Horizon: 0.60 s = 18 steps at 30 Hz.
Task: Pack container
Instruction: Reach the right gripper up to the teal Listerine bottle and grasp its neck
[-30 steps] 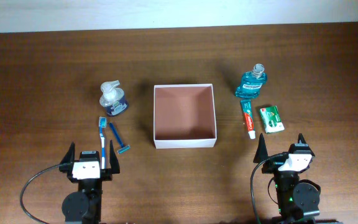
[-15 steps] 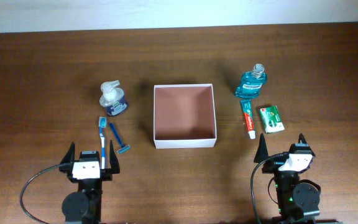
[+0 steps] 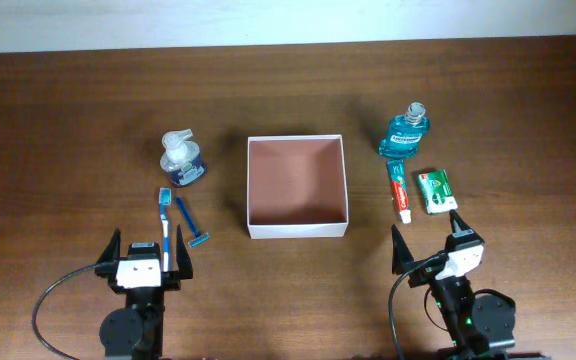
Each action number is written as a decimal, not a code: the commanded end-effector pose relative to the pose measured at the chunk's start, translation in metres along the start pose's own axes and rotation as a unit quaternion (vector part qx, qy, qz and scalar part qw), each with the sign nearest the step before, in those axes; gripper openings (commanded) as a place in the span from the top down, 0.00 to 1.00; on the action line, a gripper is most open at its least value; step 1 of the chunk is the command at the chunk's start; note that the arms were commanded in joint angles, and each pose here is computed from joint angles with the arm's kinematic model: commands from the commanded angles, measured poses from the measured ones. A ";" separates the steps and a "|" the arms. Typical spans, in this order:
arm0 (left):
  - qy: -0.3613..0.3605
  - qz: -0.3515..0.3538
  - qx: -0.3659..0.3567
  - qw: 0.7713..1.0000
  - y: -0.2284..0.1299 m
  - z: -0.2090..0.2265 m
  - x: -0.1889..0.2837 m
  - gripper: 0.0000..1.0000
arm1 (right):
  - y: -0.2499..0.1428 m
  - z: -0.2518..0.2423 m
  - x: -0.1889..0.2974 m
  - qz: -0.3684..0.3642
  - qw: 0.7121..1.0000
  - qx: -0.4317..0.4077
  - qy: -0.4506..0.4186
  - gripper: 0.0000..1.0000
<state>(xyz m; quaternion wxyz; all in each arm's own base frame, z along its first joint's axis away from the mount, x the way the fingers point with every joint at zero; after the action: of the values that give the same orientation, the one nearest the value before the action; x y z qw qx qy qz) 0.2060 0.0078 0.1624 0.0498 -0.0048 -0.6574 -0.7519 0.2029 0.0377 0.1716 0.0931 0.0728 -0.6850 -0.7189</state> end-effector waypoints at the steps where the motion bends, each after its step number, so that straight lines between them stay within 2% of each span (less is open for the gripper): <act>1: -0.002 -0.001 -0.007 1.000 -0.001 0.000 0.000 0.00 | 0.014 0.000 0.001 -0.035 0.999 -0.037 0.001 0.01; 4: -0.002 -0.001 -0.007 1.000 -0.001 0.000 0.000 0.00 | 0.032 0.000 0.004 -0.047 0.997 -0.057 -0.001 0.01; 8: -0.002 -0.001 -0.007 1.000 -0.001 0.000 0.000 0.00 | 0.080 -0.008 0.008 -0.068 0.995 -0.057 -0.040 0.02; 11: -0.002 -0.001 -0.007 1.000 -0.001 0.000 0.000 0.00 | 0.130 -0.018 0.002 -0.017 0.994 -0.061 -0.088 0.01; 18: -0.002 -0.001 -0.007 1.000 -0.001 0.000 0.000 0.00 | 0.202 -0.025 -0.054 0.125 0.986 -0.043 -0.105 0.01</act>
<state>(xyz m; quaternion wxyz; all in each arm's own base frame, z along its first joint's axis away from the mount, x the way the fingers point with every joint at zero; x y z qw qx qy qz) 0.2059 0.0078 0.1620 0.0497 -0.0049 -0.6574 -0.7519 0.2381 0.0208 0.3401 0.1102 -0.0636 -0.6537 -0.7460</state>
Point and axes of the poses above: each gripper's point midway between its finger pads, its own x axis back along the fingers, its own z axis along the line the jaws close on, y = z × x, the point moved 4 cm from there along x, back along the fingers, and after that the axes turned 1 degree about -x, right-handed, at the moved point
